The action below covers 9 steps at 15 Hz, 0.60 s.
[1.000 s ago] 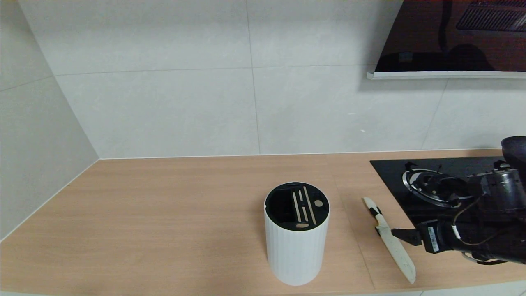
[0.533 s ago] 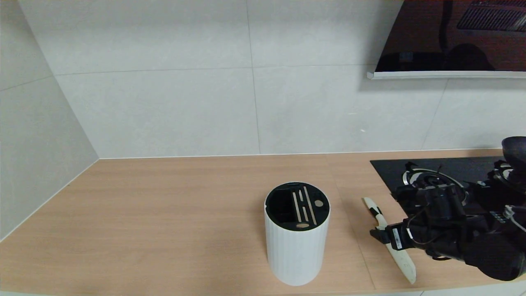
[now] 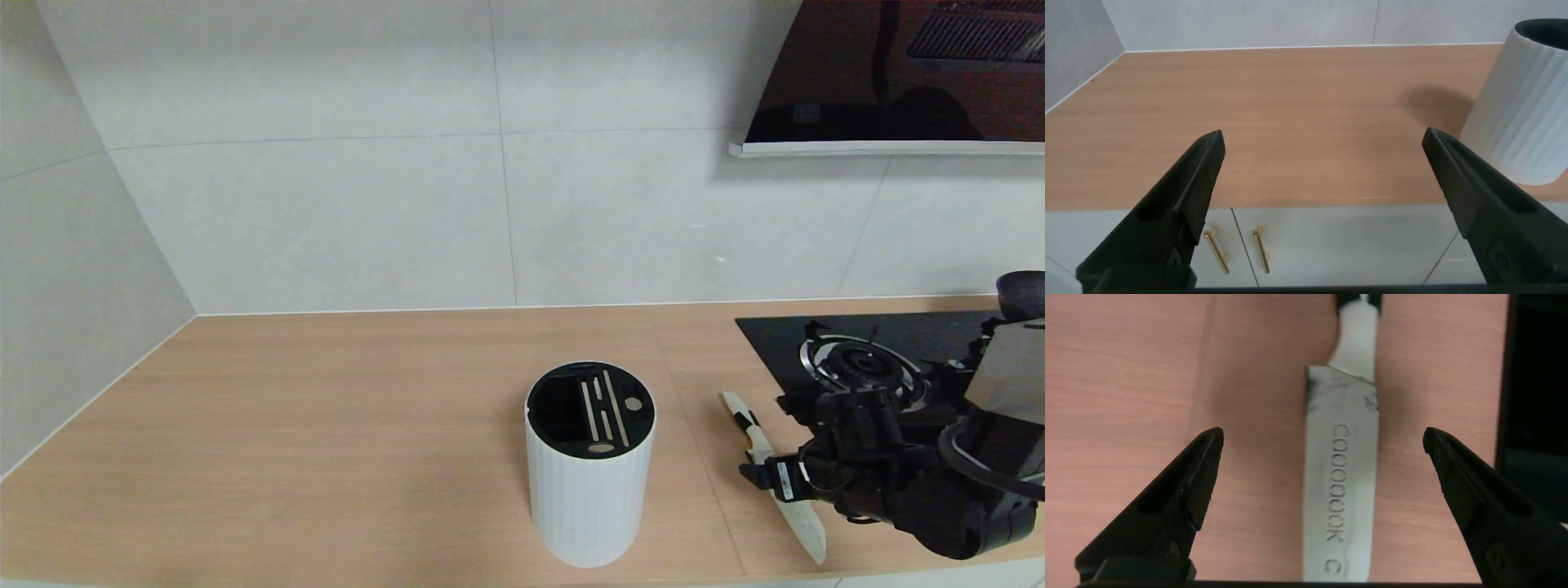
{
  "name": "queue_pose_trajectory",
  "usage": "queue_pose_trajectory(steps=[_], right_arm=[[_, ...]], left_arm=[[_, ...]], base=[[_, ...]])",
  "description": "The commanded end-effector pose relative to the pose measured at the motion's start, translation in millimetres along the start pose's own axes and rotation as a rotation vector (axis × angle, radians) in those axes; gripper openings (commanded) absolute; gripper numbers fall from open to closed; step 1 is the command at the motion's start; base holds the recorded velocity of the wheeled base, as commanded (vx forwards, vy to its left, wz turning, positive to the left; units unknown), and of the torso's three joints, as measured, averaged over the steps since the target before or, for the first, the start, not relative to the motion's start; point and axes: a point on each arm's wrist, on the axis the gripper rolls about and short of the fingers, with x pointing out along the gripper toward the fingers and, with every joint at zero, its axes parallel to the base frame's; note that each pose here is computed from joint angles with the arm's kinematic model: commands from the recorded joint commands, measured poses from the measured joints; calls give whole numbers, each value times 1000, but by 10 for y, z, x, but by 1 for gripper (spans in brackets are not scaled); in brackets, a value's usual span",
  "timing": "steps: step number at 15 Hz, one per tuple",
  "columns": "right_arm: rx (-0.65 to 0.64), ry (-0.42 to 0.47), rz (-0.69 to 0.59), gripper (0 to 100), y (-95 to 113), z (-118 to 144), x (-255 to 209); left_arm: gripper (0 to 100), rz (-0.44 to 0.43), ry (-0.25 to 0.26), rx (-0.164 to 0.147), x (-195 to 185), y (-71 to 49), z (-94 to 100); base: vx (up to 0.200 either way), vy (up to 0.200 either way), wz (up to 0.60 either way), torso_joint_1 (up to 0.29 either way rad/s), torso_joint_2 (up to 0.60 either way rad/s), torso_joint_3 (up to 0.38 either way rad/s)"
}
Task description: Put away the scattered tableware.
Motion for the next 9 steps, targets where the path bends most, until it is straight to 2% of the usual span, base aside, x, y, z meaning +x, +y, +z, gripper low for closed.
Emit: queue_pose_trajectory(steps=[1, 9], right_arm=[[1, 20, -4, 100, -7, -68, 72], [13, -20, -19, 100, -44, -122, 261]], left_arm=[[100, 0, 0, 0, 0, 0, 0], [100, 0, 0, 0, 0, 0, 0]], base=[[0, 0, 0, 0, 0, 0], [0, 0, 0, 0, 0, 0]])
